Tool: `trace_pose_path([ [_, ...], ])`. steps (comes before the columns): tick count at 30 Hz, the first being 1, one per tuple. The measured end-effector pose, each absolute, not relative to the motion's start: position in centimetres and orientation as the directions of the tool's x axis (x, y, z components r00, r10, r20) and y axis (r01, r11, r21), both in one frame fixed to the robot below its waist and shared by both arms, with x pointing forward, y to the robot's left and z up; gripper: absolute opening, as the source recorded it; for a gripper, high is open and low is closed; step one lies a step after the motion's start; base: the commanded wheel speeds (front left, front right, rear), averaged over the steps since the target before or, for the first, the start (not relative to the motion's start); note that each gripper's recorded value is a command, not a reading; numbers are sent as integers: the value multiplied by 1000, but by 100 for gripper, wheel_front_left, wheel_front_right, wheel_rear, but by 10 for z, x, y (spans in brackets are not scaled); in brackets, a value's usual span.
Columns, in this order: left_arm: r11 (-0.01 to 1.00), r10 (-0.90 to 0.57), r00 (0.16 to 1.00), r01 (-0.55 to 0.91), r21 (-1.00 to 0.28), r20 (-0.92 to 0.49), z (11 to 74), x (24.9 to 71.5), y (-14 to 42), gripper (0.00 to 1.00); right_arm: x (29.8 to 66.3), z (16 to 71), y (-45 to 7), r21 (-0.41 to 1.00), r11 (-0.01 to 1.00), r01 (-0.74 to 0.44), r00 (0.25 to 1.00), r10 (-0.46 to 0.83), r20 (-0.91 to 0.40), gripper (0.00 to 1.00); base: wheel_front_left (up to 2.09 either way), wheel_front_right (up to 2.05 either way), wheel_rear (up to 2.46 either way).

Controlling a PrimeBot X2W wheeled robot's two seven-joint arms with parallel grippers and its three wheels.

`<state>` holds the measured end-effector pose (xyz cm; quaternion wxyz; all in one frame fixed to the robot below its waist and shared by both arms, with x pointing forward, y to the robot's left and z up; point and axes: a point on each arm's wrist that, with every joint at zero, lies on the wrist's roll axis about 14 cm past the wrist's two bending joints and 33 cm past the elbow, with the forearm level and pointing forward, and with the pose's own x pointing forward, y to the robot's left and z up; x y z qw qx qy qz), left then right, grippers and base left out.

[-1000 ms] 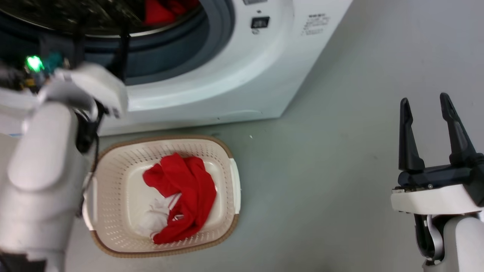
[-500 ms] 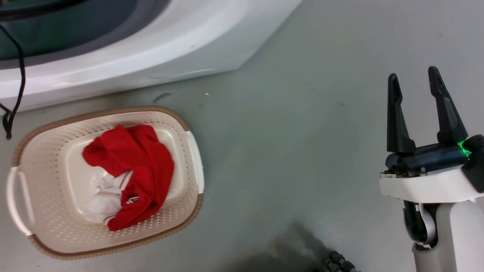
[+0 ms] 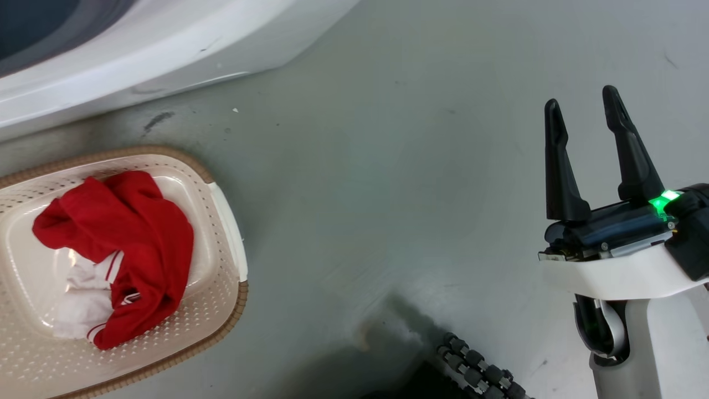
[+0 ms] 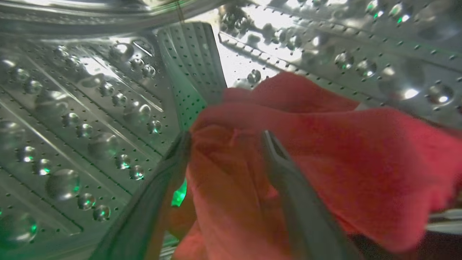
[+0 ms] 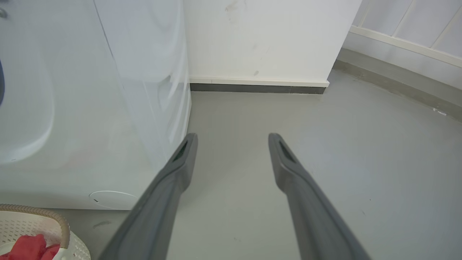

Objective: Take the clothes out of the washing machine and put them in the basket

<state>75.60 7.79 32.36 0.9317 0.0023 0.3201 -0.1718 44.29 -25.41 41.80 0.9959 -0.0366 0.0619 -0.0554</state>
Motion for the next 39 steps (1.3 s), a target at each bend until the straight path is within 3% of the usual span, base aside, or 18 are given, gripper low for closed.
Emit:
trace_pose_path([
  [9,946,-291,687,312,-92,-666,293,759,73,100,439,410,-259,-87,989,118,980,-130,-148,100,0,0,0],
  [11,945,-291,681,316,-88,-671,291,760,72,0,439,409,-259,-85,989,121,980,-132,-151,100,0,0,0],
  [18,945,-290,700,316,-82,-652,293,763,72,0,440,406,-258,-81,990,117,979,-128,-157,100,0,0,0],
  [30,953,-290,824,295,-68,-487,343,774,82,0,446,416,-253,-89,991,99,987,-109,-120,100,0,0,0],
  [39,947,-319,870,312,-81,-375,381,748,81,0,450,444,-250,-108,990,88,995,-93,-39,100,0,0,0],
])
